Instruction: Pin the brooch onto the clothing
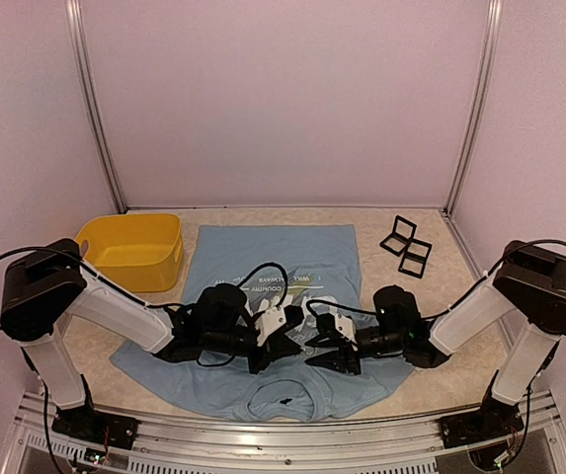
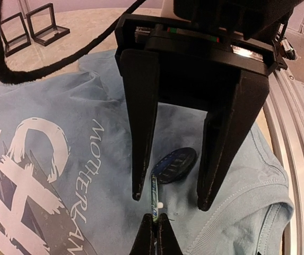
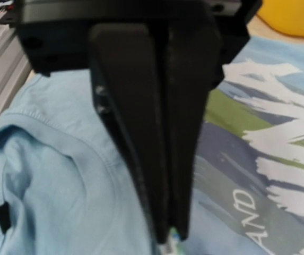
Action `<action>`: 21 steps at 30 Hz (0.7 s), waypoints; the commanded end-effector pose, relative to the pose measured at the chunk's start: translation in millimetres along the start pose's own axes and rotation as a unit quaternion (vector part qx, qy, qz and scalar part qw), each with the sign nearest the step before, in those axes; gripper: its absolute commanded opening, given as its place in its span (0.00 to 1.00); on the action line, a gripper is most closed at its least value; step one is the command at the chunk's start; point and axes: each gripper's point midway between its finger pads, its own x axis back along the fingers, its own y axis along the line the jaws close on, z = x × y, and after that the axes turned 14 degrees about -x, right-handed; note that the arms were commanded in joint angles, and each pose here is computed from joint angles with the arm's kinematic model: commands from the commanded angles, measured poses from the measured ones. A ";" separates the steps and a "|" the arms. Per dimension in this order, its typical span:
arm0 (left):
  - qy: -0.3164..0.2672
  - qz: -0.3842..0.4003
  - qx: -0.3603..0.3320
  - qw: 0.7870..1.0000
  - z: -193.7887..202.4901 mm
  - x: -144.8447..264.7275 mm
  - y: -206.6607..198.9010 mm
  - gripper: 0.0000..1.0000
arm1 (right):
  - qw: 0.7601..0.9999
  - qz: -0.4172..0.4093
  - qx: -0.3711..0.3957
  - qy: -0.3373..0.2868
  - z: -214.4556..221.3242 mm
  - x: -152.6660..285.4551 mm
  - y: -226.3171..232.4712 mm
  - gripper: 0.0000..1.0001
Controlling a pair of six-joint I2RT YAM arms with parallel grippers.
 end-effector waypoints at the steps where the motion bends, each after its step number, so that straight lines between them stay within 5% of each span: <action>1: -0.015 -0.015 -0.006 1.000 -23.7 5.0 11.8 0.00 | 0.998 -0.011 -0.046 0.041 24.3 0.1 6.0 0.40; 5: -0.016 -0.010 -0.010 1.000 -31.1 8.2 10.5 0.00 | 0.995 0.021 -0.074 0.057 40.3 -1.6 -6.2 0.37; 14: -0.006 -0.010 -0.015 1.000 -35.3 20.1 6.5 0.00 | 0.988 0.045 -0.137 0.059 54.6 3.6 -22.5 0.02; 21: -0.016 -0.017 -0.019 1.000 -42.5 26.0 7.5 0.00 | 0.987 0.040 -0.136 0.071 59.2 6.4 -18.8 0.02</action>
